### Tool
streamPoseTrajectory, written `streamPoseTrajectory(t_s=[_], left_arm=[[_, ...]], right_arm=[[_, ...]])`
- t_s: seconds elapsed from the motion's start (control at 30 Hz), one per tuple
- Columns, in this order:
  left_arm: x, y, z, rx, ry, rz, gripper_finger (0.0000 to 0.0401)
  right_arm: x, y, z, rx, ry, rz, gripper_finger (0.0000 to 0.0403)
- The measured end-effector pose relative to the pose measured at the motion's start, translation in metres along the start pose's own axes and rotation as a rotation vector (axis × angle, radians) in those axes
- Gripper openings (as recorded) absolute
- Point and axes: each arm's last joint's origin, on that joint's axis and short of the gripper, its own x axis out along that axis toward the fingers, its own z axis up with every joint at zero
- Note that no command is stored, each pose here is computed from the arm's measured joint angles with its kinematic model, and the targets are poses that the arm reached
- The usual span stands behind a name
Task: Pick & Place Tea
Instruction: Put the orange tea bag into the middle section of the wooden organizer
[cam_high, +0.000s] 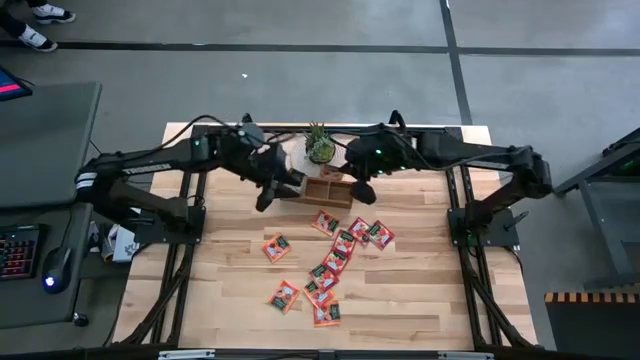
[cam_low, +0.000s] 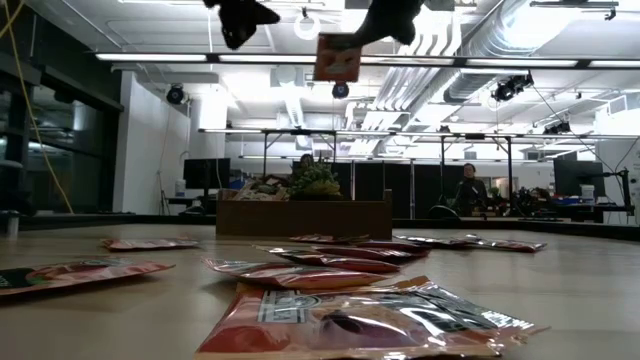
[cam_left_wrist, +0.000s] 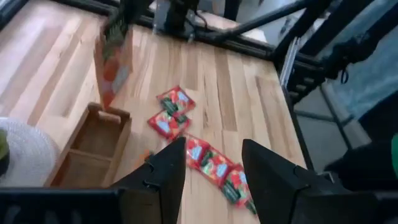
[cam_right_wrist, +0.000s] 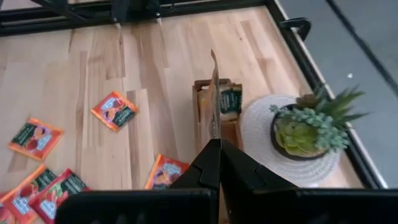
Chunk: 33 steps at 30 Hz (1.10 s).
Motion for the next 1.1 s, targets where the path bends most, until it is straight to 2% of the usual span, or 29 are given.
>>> streamPoseTrajectory(t_s=[0.27,0.33,0.57,0.87,1.1], left_arm=[[-0.009,0.027,-0.064,-0.091,-0.171,-0.015,0.0156],[-0.007,0.035,-0.081,-0.134,-0.167,-0.019,0.0156],[-0.005,0.046,-0.110,-0.191,-0.221,-0.071,0.0156],[-0.003,0.047,-0.115,-0.177,-0.224,-0.104,0.0156],[-0.003,0.047,-0.115,-0.175,-0.222,-0.104,0.0156]], right_arm=[[0.044,-0.016,-0.002,0.041,0.044,0.033,0.0000],[0.055,-0.020,-0.004,0.041,0.059,0.039,0.0000],[0.092,-0.035,-0.013,0.028,0.113,0.041,0.0000],[0.138,-0.046,-0.030,0.032,0.179,0.056,0.0000],[0.159,-0.048,-0.042,0.042,0.227,0.058,0.0000]])
